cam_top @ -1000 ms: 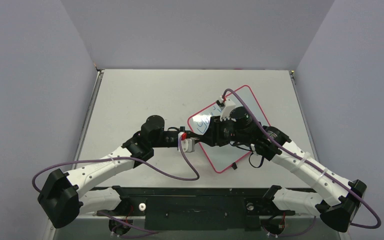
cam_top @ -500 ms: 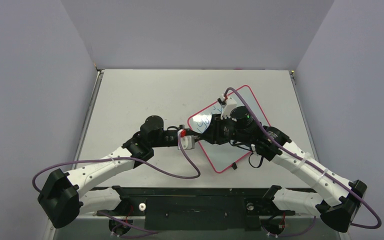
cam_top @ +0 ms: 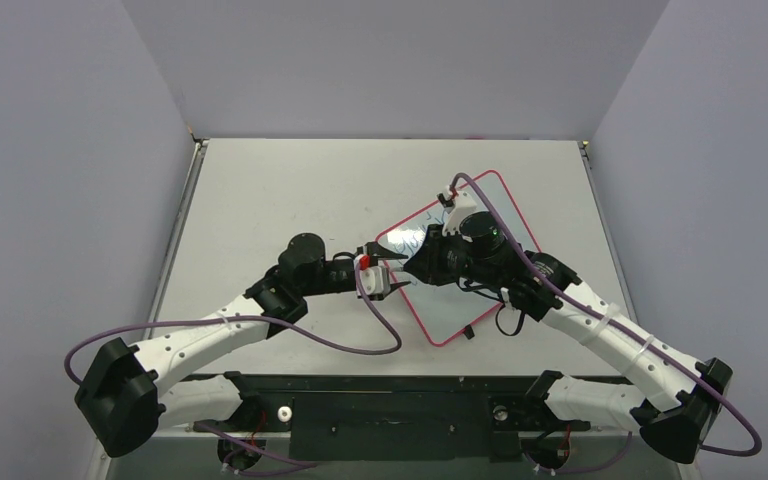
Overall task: Write a sentence on the whiteboard
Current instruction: Pass from the left arm to the right, then hold the whiteboard on the whiteboard stand.
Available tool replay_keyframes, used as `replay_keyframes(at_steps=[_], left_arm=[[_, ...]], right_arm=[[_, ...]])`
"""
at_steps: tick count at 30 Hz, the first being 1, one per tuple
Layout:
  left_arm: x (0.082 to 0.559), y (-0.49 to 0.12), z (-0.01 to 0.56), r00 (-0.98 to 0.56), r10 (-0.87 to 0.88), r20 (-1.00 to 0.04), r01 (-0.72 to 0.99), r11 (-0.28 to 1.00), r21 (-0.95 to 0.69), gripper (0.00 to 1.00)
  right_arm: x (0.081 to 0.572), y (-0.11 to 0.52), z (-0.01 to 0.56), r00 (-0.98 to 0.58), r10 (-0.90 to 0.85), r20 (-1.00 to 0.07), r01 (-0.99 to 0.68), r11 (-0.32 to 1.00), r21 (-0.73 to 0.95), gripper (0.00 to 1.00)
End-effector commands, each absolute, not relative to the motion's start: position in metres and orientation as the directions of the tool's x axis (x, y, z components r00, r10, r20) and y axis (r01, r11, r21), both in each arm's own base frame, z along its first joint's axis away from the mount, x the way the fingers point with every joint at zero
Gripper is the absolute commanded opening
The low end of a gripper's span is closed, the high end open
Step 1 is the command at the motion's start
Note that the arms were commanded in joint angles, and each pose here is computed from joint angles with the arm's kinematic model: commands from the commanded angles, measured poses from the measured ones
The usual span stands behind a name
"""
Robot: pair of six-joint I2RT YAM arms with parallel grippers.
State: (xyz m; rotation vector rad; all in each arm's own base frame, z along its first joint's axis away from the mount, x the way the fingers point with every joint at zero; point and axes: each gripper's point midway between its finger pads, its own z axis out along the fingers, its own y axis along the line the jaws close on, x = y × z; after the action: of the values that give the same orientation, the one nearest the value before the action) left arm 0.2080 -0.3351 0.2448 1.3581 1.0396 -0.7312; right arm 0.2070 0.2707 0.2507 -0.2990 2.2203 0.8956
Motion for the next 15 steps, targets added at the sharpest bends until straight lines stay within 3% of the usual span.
replay_keyframes(at_steps=[1,7,15], left_arm=[[0.213,-0.332,0.266,0.445,0.115,-0.888,0.87,0.178,0.459,0.46],[0.235,-0.321,0.274,0.367,0.124,-0.922,0.884,0.262,0.388,0.49],[0.298,-0.31,0.28,-0.019,0.038,-0.999,0.902,0.431,-0.001,0.5]], right_arm=[[0.219,0.261,0.265,-0.665,0.087,-0.742,-0.433,0.764,0.478,0.0],[0.226,0.22,0.252,-0.633,0.082,-0.769,-0.343,0.861,0.374,0.0],[0.217,0.186,0.218,-0.645,0.045,-0.763,-0.269,0.921,0.282,0.0]])
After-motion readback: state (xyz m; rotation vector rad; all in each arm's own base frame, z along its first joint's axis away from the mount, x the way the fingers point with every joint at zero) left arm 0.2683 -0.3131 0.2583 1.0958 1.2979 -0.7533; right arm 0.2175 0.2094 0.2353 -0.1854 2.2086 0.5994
